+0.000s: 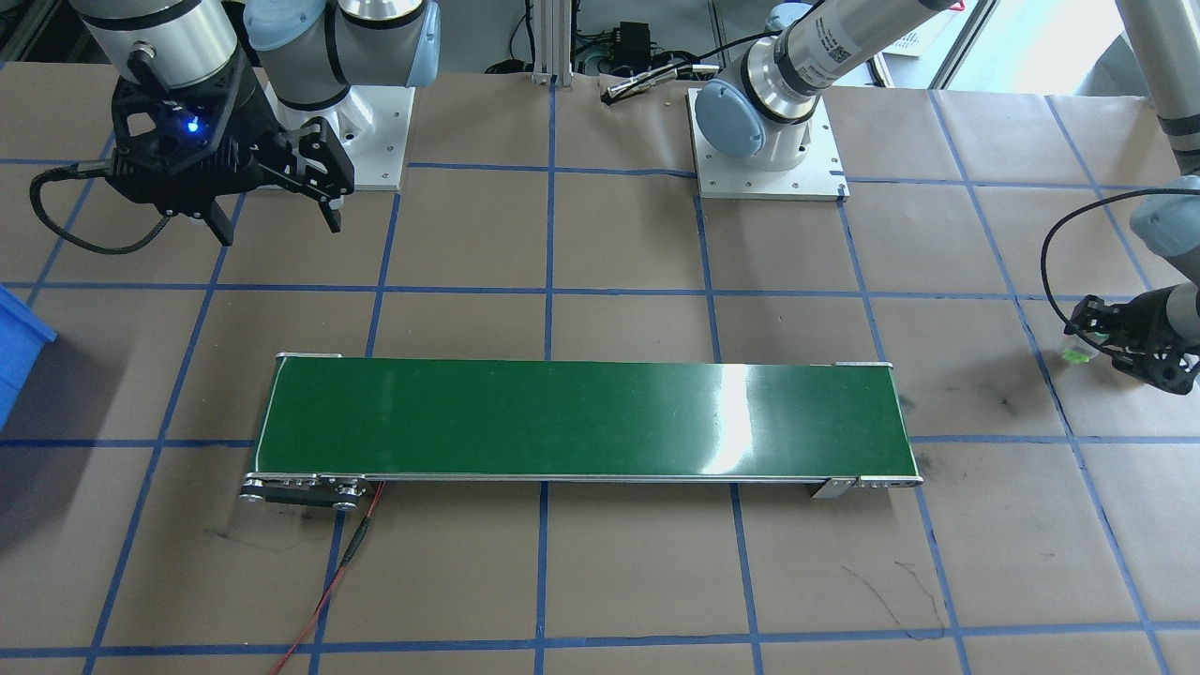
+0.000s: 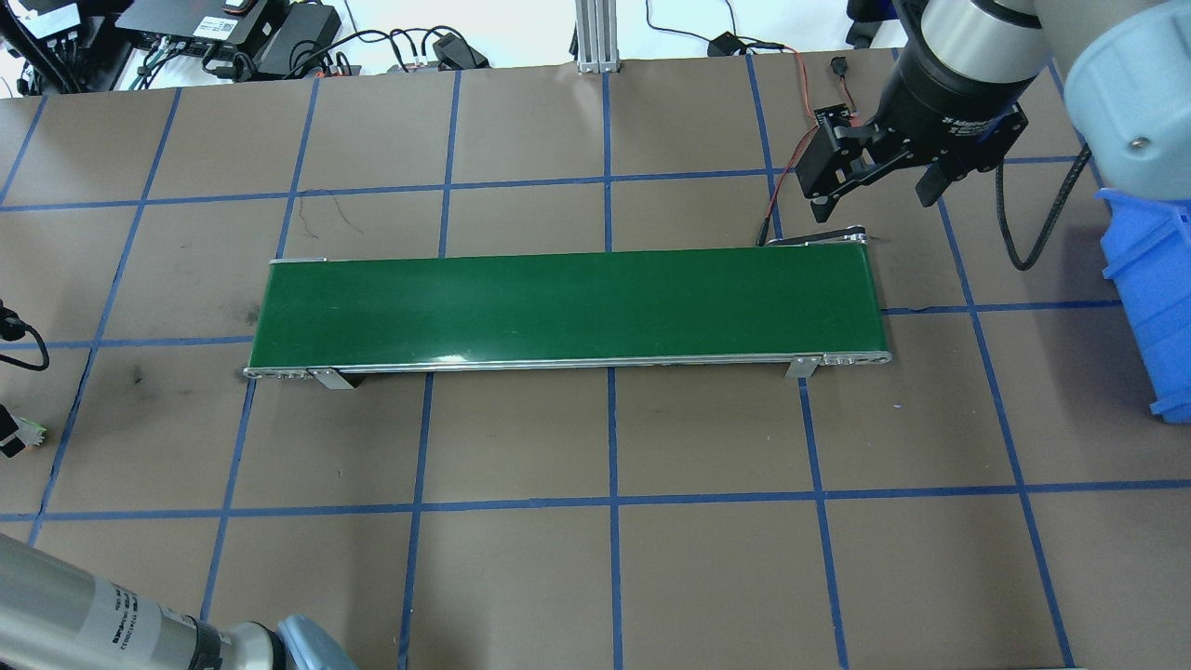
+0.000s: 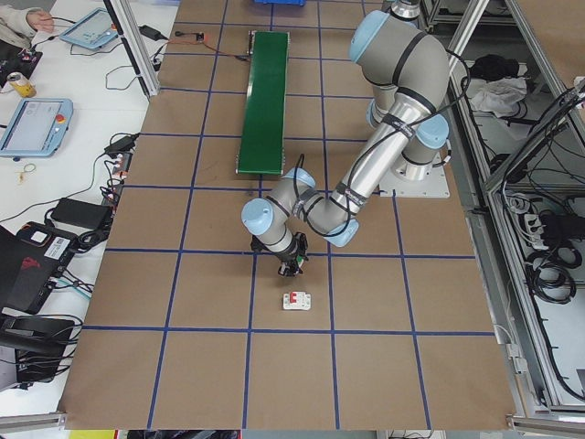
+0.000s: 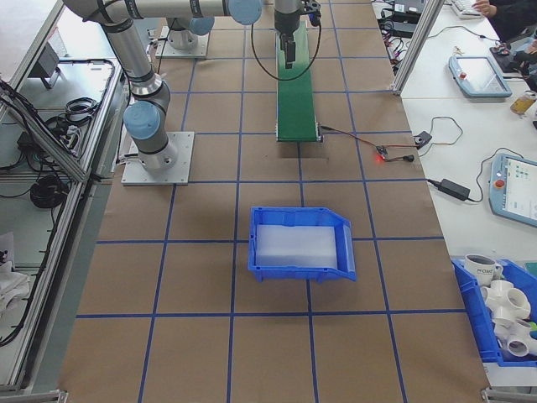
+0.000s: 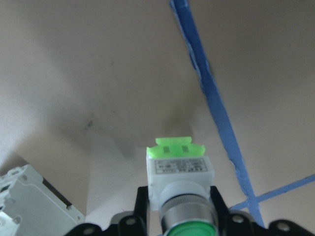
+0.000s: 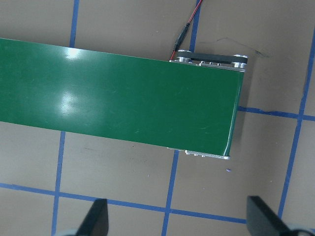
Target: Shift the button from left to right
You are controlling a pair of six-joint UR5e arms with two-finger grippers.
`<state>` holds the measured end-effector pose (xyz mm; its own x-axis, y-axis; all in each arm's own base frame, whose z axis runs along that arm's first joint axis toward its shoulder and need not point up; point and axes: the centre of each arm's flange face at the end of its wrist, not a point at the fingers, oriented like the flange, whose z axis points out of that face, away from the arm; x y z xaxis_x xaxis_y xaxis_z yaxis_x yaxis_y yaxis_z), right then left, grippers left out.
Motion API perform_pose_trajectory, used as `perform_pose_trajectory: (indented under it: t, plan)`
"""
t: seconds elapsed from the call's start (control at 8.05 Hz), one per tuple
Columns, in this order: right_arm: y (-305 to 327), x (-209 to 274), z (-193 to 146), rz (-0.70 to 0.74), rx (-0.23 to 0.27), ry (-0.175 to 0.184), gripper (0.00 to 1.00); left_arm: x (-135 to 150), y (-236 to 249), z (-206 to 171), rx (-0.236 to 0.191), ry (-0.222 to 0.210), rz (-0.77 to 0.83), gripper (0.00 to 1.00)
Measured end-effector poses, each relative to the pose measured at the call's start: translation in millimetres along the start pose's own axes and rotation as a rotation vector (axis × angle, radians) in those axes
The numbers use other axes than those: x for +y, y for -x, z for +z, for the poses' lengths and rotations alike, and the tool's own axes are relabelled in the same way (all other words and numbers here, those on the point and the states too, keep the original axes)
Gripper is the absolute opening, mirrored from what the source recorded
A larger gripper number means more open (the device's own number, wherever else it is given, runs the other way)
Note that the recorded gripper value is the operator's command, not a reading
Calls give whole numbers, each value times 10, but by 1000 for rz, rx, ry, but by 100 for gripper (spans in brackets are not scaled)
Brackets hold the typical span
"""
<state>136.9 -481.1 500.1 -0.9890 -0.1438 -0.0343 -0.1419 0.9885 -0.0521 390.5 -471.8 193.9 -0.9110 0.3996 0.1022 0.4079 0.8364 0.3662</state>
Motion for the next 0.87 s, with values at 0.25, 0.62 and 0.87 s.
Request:
perform_pose_trajectory:
  t: [0.25,0.62,0.87]
  plan:
    - [0,0,0,0,0,0,100,85,-251,-522,-24,-38,1,0]
    - [0,0,0,0,0,0,100,98,-1369,-1702,-25,-139,-118,0]
    - [0,0,0,0,0,0,100,-164,-2225,-2208,-2,-227,-219,0]
